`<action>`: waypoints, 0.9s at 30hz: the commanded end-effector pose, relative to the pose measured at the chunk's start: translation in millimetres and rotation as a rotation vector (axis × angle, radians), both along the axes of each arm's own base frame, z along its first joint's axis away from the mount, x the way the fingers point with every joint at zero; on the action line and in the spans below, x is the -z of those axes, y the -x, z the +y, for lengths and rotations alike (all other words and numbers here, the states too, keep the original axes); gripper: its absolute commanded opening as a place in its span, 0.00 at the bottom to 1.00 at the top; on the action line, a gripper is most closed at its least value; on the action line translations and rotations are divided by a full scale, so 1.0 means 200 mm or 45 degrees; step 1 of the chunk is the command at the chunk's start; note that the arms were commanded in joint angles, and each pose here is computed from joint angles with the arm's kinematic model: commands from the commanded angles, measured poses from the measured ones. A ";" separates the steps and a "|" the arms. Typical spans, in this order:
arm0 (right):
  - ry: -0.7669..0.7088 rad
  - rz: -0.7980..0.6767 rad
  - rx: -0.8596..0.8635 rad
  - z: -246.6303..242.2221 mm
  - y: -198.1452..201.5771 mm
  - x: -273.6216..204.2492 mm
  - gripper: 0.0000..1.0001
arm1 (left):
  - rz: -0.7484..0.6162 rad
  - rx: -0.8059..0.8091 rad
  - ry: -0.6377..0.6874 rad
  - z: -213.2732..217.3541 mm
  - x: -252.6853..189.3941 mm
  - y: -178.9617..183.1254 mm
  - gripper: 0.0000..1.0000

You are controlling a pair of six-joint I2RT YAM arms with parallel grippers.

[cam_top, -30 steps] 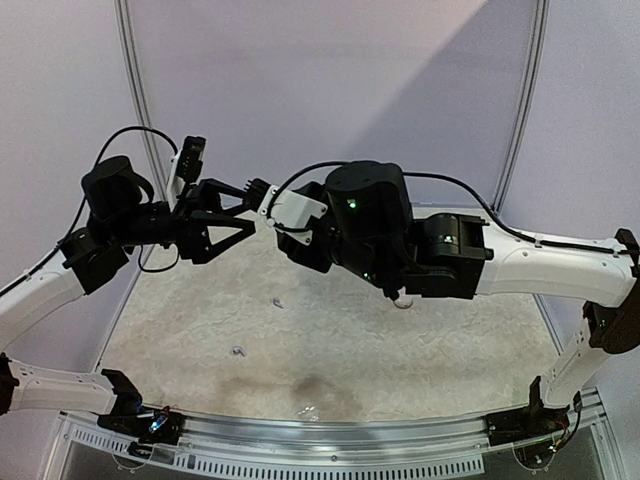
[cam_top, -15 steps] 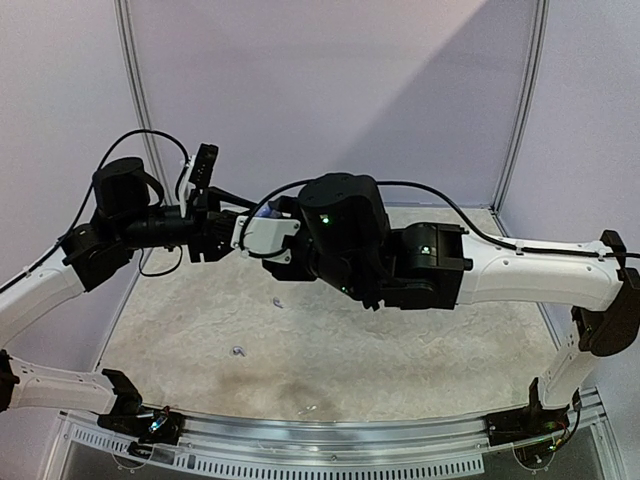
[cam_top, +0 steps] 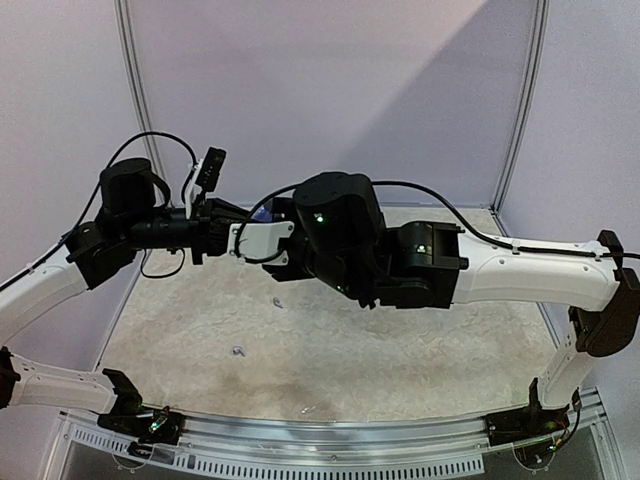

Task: Insert the wireless bluetooth earbuds into the charging case
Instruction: Pass from the right arm to the left, then pass from the left arm to the right

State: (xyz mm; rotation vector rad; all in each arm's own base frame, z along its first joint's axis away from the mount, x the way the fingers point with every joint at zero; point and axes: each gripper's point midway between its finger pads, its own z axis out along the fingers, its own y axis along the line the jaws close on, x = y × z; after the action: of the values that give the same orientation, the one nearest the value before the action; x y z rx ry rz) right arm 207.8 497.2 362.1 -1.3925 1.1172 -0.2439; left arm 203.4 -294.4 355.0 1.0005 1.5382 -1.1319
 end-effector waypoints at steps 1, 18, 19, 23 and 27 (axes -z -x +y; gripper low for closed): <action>-0.098 0.035 0.014 0.02 0.00 -0.04 0.66 | -0.076 0.131 0.077 -0.02 -0.08 0.09 0.00; -1.082 1.299 -0.603 -0.34 0.28 -0.47 0.91 | -0.202 -0.013 0.567 0.18 -0.39 0.01 0.00; -1.118 1.339 -0.590 -0.35 0.27 -0.48 0.90 | -0.213 -0.006 0.578 0.18 -0.40 0.02 0.00; -1.108 1.442 -0.547 -0.26 0.24 -0.49 0.85 | -0.231 0.024 0.597 0.18 -0.42 0.05 0.00; -1.075 1.554 -0.593 -0.12 0.24 -0.47 0.83 | -0.240 0.041 0.617 0.17 -0.44 0.07 0.00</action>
State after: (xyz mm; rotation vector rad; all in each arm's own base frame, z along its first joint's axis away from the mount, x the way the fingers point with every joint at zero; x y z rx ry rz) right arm 168.1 444.2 468.0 -0.8622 1.4139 1.2604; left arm 195.5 -260.8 435.6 0.7793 1.0818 -1.2878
